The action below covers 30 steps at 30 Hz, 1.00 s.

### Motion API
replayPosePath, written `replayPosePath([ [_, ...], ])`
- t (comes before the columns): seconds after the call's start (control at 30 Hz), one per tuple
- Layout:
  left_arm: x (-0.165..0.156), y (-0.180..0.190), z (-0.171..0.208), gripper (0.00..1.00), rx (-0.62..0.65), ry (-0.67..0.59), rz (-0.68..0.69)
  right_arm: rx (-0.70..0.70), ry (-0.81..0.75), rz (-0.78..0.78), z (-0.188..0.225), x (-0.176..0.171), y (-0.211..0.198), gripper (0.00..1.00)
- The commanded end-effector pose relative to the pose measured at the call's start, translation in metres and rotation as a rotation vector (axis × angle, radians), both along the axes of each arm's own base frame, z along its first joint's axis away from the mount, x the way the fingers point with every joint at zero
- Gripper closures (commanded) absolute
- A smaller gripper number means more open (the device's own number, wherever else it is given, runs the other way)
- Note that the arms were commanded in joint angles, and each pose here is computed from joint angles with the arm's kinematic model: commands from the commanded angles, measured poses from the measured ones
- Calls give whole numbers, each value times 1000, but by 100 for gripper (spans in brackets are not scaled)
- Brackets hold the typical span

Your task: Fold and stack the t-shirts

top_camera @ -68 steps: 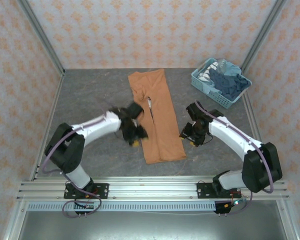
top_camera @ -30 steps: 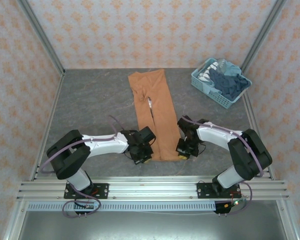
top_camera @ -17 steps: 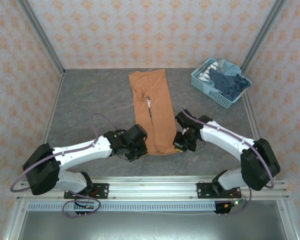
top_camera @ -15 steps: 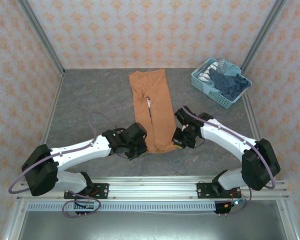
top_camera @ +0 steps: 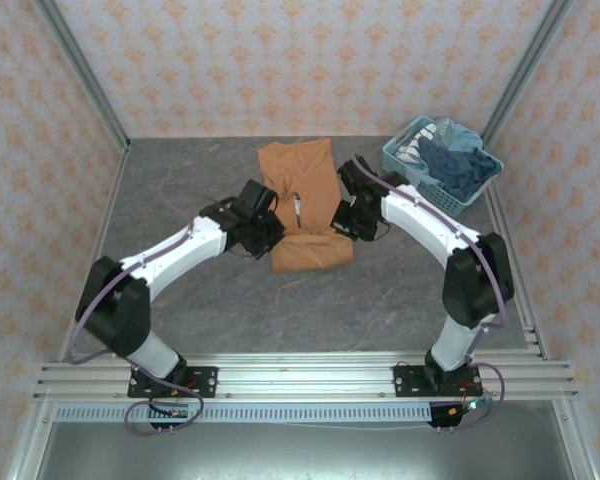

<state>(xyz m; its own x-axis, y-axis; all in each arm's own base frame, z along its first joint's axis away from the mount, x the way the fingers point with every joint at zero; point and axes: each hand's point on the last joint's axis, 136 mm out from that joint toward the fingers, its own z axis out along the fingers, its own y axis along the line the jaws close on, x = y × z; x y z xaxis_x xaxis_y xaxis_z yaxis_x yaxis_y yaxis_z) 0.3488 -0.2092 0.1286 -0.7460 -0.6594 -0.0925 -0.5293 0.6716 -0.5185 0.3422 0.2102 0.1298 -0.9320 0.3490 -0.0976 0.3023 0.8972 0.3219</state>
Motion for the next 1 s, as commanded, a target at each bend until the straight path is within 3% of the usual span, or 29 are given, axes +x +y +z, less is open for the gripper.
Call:
replayPosePath([
  [0.0,24,12,6,100,49,-11,-40,-55,-39,1,4,31,-8,100],
  [0.4,96,30,2,100,60,-26,-14,-15,-107,-29,0,116,-1,100],
  [0.77,150,48,-39,100,83,13,17,40,-108,9,-38,177,17,100],
  [0.8,155,49,-41,100,84,12,21,34,-101,1,-43,179,16,96],
  [0.83,162,50,-43,96,80,7,20,28,-94,-9,-47,182,14,80],
  [0.9,173,52,-39,69,85,-8,20,29,-95,-21,-49,187,11,57],
  [0.97,180,53,-24,56,101,-48,16,38,-129,-18,-38,193,10,49],
])
